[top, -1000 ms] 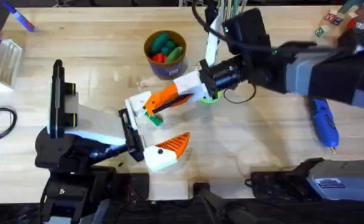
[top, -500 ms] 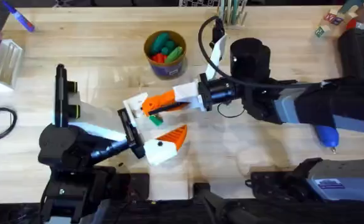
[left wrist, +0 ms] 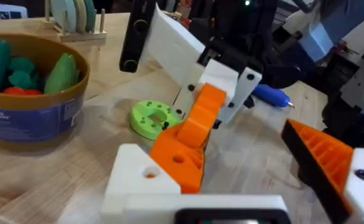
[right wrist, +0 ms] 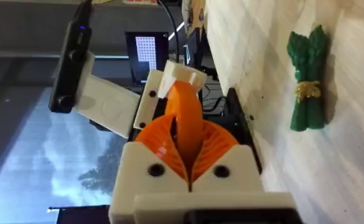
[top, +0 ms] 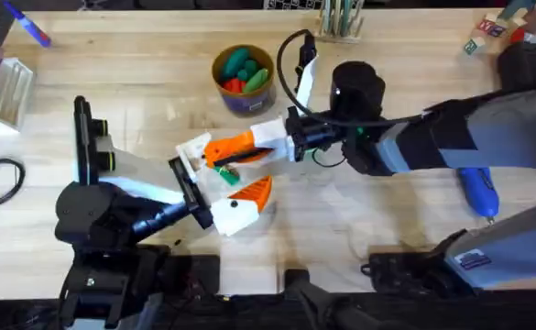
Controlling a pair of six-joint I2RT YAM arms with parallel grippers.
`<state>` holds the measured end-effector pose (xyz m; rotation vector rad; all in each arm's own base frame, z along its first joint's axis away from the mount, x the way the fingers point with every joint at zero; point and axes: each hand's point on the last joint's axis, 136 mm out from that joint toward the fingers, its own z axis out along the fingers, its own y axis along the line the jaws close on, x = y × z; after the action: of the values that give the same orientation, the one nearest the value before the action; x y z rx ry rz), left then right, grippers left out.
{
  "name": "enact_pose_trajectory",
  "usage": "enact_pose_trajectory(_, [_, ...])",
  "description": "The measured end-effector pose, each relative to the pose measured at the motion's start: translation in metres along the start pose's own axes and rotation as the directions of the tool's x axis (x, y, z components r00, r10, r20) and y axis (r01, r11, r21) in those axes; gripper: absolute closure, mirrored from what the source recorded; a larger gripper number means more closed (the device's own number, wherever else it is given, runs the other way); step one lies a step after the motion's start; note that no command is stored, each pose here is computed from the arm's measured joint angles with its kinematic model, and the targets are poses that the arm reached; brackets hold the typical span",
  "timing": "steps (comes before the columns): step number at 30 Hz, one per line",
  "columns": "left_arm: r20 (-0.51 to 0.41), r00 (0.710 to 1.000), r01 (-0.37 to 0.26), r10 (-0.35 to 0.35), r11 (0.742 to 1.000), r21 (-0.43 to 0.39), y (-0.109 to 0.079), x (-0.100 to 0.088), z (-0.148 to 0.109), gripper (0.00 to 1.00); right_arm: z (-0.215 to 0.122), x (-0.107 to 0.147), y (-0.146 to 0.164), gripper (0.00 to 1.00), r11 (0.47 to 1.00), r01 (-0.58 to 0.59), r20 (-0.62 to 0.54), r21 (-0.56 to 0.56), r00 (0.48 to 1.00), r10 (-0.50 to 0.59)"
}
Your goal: Pick up the gripper from the table and insert it into the empty holder that is missing its gripper. Then pick up a screw, insert it into the mounting hole, and use the screwdriver to tighten it. Finally, clean up the table by picking up the vegetable and placing it into the bucket.
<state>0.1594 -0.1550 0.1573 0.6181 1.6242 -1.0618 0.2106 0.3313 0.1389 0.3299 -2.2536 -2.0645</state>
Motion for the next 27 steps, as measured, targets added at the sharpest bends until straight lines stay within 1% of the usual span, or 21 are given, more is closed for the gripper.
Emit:
enact_pose_trajectory(5, [-0.003,1.000,-0.012,0.012,1.000,0.016,-0.003,0.001,0.000,0.015,-0.001,0.005,0.005,0.995,1.000,-0.013,-0.068,-0.024,0.998,0.011])
enact_pose_trajectory(15, [-0.016,0.998,-0.065,0.067,0.989,0.135,-0.024,0.003,-0.002,0.015,-0.012,0.019,0.014,0.995,0.996,-0.041,-0.214,-0.075,0.977,0.024])
enact_pose_trajectory(18, [-0.013,0.996,-0.088,0.091,0.983,0.163,-0.029,0.002,-0.002,0.015,-0.015,0.021,0.018,0.995,0.995,-0.045,-0.251,-0.088,0.968,0.022])
enact_pose_trajectory(24, [-0.002,0.987,-0.158,0.162,0.965,0.209,-0.037,0.003,-0.004,0.016,-0.017,0.025,0.028,0.995,0.993,-0.055,-0.316,-0.107,0.949,0.018])
enact_pose_trajectory(27, [-0.005,0.985,-0.170,0.174,0.963,0.209,-0.037,0.005,-0.003,0.015,-0.017,0.025,0.029,0.995,0.992,-0.066,-0.318,-0.103,0.948,0.030])
